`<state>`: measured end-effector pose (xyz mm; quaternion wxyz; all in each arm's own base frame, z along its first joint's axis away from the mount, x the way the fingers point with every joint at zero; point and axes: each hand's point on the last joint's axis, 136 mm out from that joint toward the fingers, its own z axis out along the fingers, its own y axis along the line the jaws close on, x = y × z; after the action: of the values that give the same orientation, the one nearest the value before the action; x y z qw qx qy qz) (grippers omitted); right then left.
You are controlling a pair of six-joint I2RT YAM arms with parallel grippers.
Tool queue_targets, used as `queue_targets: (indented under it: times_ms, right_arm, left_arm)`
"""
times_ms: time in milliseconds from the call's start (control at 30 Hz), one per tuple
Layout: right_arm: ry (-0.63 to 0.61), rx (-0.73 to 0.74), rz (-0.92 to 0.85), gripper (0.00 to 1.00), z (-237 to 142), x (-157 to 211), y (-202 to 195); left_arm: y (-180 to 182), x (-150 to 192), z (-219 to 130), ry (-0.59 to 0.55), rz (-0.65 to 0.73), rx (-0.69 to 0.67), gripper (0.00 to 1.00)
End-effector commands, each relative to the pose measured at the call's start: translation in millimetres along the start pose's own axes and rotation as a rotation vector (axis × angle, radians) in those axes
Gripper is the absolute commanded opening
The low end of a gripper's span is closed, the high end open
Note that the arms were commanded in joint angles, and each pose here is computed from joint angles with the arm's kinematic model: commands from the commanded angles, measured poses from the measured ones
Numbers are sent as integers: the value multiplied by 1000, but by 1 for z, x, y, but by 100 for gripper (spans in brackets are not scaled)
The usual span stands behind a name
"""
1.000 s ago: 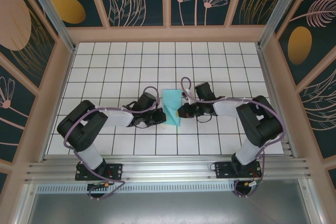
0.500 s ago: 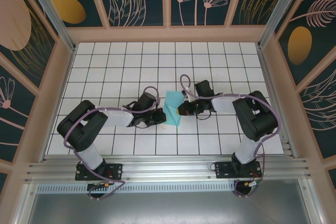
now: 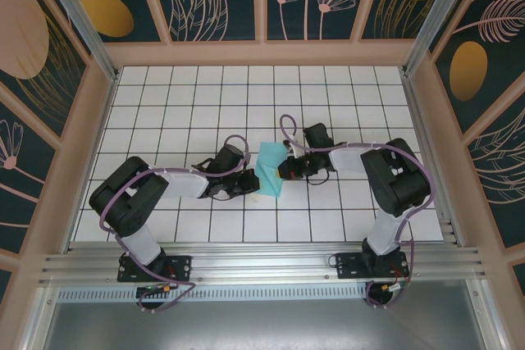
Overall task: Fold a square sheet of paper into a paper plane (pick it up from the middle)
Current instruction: Fold the triangle a second time at the center of the table.
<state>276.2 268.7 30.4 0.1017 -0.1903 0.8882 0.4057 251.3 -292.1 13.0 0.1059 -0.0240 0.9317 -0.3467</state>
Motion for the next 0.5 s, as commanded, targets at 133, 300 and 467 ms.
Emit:
queue_targets:
  times_ms: [133, 300, 467]
  right_arm:
    - [27, -3, -31, 4, 1, -2, -3]
    - [36, 9, -36, 4, 3, -2, -7]
    - [38, 10, -42, 5, 3, -3, -7]
  left_arm:
    - [36, 13, 5, 39, -17, -144, 7]
    - [37, 13, 5, 39, -19, -148, 7]
    - [38, 14, 5, 42, -20, -151, 7]
